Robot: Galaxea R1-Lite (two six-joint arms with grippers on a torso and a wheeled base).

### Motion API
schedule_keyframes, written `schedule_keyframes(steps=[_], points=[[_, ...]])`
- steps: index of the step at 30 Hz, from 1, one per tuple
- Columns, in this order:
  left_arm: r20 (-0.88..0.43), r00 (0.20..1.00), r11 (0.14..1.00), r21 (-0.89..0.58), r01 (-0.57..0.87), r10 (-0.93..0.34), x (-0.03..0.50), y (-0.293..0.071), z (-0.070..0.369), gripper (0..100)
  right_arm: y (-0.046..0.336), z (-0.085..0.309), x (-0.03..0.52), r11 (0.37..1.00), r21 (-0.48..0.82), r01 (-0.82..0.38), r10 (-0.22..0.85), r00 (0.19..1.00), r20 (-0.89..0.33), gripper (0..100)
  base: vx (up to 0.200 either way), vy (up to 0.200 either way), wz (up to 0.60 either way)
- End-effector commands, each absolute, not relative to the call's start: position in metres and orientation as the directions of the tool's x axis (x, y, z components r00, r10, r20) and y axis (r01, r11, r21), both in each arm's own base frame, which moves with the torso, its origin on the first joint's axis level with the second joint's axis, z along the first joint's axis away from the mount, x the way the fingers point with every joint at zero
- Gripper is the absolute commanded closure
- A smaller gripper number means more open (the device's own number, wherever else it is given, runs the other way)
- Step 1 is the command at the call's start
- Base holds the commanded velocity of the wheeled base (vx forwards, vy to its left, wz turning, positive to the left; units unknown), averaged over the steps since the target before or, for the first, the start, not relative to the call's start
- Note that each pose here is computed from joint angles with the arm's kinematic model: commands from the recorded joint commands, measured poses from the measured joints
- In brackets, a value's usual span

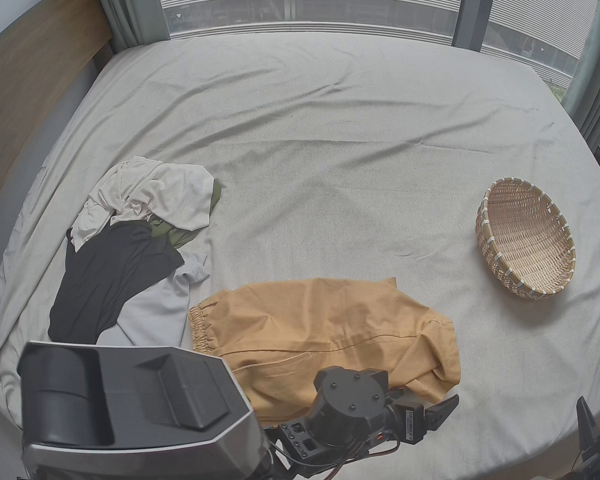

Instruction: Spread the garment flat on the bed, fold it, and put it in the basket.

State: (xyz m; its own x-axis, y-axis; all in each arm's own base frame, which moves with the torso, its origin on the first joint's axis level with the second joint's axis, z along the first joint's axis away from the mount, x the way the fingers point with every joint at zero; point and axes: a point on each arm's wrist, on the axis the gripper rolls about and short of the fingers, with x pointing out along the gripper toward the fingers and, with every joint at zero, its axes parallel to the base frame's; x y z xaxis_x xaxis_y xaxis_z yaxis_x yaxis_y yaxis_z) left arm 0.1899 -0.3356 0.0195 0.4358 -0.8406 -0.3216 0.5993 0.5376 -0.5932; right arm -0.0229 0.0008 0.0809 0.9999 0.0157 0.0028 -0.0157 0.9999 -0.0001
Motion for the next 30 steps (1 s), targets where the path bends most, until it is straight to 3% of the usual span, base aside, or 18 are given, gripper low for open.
schedule_keyframes(steps=[1,7,14,30], points=[[-0.306,0.441,0.531,-0.596,0.603,-0.844,0.177,-0.313,0.045,0,0.001,0.076,-0.022,1.000,0.000,-0.017,0.017,1.000,-0.005,0,0.000,0.000,0.00],[-0.287,0.503,0.566,-0.583,0.583,-0.815,0.173,-0.296,0.055,0,0.001,0.076,-0.022,1.000,0.000,-0.017,0.017,1.000,-0.005,0,0.000,0.000,0.00],[-0.270,0.595,0.623,-0.573,0.533,-0.757,0.168,-0.252,0.078,0,0.001,0.076,-0.022,1.000,0.000,-0.017,0.017,1.000,-0.005,0,0.000,0.000,0.00],[-0.288,0.776,0.757,-0.557,0.340,-0.561,0.183,-0.150,0.081,0,0.001,0.076,-0.022,1.000,-0.001,-0.015,0.015,1.000,-0.008,0,0.000,0.000,0.00]])
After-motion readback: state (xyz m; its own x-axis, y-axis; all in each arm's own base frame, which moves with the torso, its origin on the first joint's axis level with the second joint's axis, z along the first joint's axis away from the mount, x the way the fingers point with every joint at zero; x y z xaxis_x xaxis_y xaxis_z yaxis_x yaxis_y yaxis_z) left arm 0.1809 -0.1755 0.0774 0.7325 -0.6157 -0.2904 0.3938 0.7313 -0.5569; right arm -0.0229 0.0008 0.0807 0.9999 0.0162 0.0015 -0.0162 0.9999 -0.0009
